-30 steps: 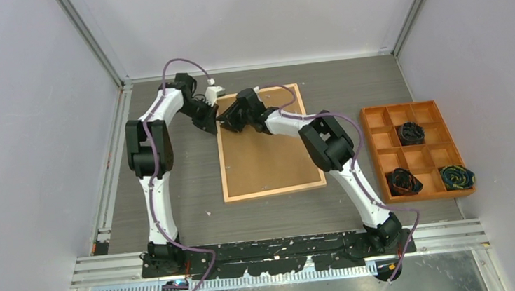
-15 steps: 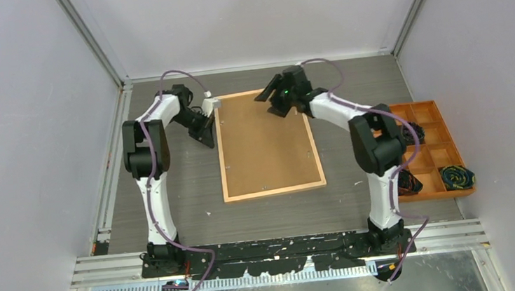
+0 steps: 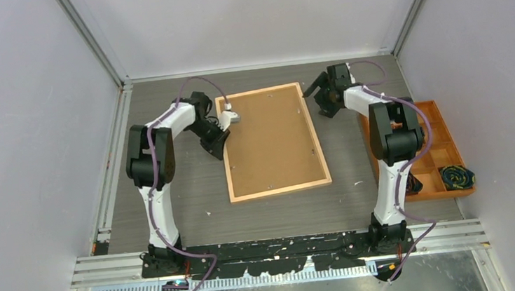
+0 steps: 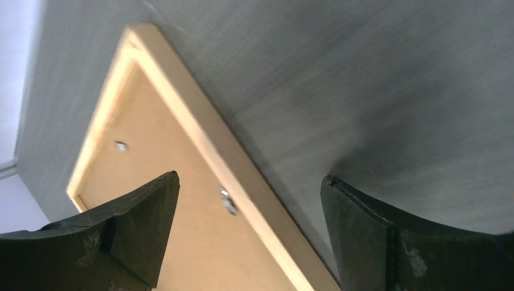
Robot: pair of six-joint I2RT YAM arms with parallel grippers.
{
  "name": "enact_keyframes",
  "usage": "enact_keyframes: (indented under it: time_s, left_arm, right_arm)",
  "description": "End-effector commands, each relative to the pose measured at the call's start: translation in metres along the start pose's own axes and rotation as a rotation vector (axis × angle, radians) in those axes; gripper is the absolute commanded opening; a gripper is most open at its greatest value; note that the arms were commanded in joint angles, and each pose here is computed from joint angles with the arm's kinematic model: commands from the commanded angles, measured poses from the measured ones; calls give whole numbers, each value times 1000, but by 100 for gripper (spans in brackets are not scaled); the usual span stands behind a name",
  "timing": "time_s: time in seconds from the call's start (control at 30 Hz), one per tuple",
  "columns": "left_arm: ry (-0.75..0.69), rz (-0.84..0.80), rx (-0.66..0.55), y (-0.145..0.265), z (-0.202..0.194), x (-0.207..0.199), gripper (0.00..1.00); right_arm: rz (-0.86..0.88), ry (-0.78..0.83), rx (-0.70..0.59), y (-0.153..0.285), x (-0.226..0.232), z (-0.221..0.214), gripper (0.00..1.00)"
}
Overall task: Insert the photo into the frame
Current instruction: Adjust the photo frame at the center of the board.
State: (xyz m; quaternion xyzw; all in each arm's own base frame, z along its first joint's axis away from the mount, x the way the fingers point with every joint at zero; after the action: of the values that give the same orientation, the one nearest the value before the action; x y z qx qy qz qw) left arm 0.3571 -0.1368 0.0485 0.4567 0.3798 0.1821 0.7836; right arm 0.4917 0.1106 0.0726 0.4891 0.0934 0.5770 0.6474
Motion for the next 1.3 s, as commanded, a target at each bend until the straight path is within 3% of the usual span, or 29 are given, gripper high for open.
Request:
enact_keyframes:
  time_s: [0.0, 0.13, 0.4, 0.47, 0.53, 0.6, 0.67, 0.77, 0.93, 1.07, 1.13, 1.27]
  left_arm:
    - [-104, 19, 36, -8, -4, -21, 9]
    - [-158, 2, 72, -20, -7, -45, 9]
    - [-315, -100, 205, -59, -12, -127, 12]
    - [-344, -149, 233, -62, -15, -151, 22]
    - [-364, -196, 253, -57, -20, -171, 45]
    - [-370, -245, 260, -46, -22, -183, 63]
    - [-376, -251, 267, -31, -26, -185, 74]
    - [-361, -282, 233, -2, -30, -184, 78]
    - [-268, -288, 91, 67, -27, -157, 79]
    - [-134, -87, -51, 107, -13, -86, 75]
    - [-30, 20, -139, 121, -2, -36, 66]
    - [247, 77, -262, 145, 3, 49, 48]
  right_arm:
    - [86, 0, 70, -27, 21, -7, 92]
    - [177, -1, 121, -43, 58, -14, 94]
    - [451, 211, 323, -31, 196, -106, 93]
    - [489, 290, 370, -21, 218, -131, 93]
    - [488, 357, 385, -14, 226, -141, 94]
    - [459, 373, 328, -6, 224, -122, 95]
    - [422, 367, 270, 1, 212, -98, 96]
    - [370, 361, 170, 22, 196, -56, 100]
    - [270, 330, 64, 65, 153, -21, 100]
    - [175, 283, 27, 100, 106, -31, 100]
    - [138, 255, 27, 117, 84, -44, 100]
    - [80, 182, 56, 141, 43, -77, 100]
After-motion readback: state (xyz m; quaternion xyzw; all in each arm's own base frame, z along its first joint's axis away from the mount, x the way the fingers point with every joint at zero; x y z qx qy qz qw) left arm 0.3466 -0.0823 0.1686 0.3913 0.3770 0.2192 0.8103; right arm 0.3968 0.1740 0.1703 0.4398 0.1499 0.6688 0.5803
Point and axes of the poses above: each gripper's point midway between its finger pads, its own y axis back along the fingers, its own x axis along the line the jaws close on, z = x × y, the point moved 3 cm from there along y, back along the fingers, and after that the axes turned 14 degrees about y, right-handed, at the moved point
